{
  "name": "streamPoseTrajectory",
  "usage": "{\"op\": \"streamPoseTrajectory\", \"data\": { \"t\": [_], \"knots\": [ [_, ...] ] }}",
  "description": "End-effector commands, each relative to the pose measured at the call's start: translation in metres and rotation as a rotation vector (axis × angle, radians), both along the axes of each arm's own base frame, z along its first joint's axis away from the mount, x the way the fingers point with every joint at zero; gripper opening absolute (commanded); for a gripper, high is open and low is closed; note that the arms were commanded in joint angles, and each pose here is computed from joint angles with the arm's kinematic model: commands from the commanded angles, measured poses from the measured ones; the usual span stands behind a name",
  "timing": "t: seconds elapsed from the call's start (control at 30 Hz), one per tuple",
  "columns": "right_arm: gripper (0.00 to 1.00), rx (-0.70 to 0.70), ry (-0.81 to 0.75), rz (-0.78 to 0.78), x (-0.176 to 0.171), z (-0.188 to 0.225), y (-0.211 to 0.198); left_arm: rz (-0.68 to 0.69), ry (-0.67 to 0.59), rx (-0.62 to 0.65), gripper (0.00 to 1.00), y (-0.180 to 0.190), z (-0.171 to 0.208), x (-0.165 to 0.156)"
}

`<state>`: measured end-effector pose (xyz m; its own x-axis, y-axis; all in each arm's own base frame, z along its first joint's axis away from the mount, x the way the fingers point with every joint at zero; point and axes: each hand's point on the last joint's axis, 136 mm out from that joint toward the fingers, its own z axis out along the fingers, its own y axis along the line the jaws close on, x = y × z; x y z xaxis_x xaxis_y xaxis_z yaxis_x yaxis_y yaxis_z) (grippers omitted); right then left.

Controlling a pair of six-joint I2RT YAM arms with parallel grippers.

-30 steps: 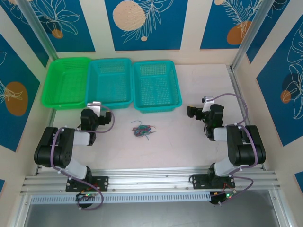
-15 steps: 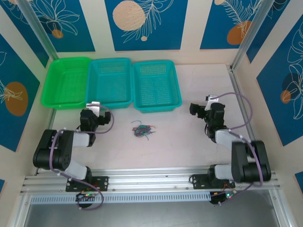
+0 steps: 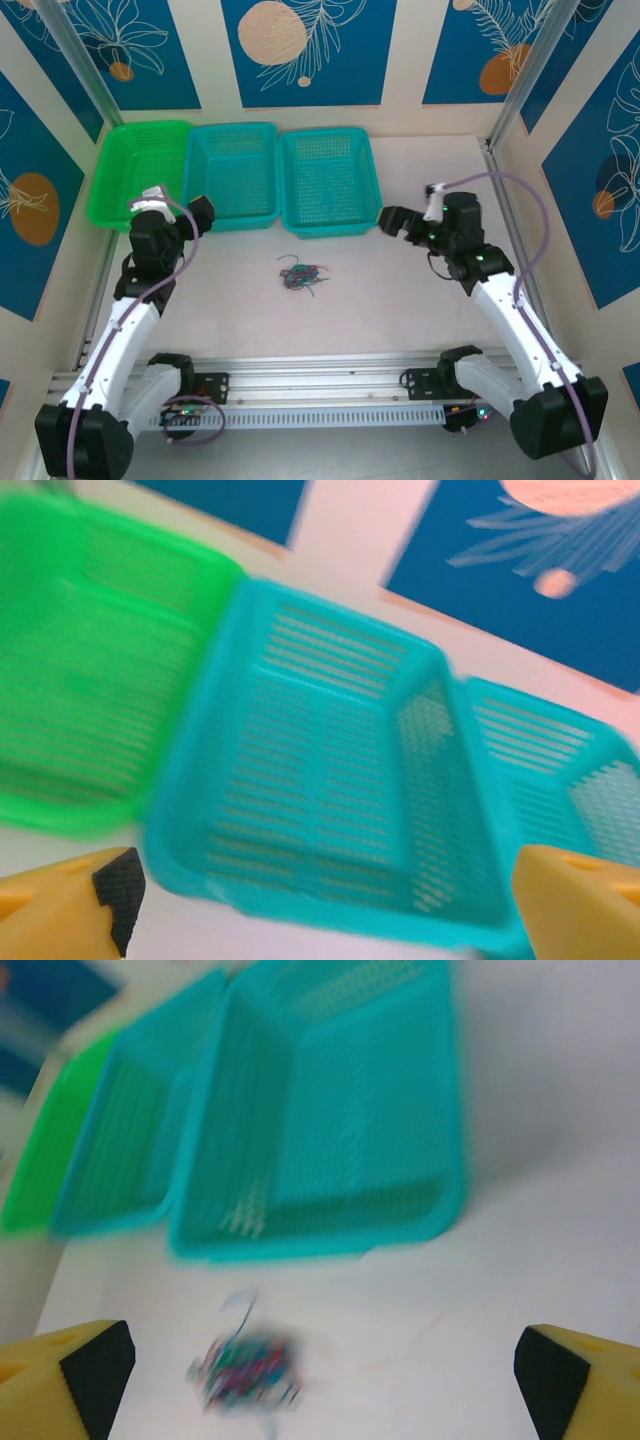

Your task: Untangle the cables

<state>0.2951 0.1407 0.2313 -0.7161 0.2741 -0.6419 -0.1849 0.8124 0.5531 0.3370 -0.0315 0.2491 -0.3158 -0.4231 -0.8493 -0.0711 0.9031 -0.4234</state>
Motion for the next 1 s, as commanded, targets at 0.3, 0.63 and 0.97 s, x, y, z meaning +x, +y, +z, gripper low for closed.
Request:
{"op": "streamPoseTrajectory", "data": {
  "t": [0.3,0.63,0.97],
  "knots": [
    [0.99,-0.208,0.167,0.489,-0.067,-0.070,0.140,-0.342,0.526,-0.265,0.79,-0.150,-0.116,-0.052],
    [0.99,-0.158,0.155,0.428,-0.061,-0.117,0.149,-0.319,0.577,-0.330,0.58,-0.184,-0.175,-0.023],
    [0.99,-0.284,0.055,0.305,-0.018,-0.179,0.176,-0.249,0.595,-0.312,0.57,-0.174,-0.196,-0.021]
  ]
}}
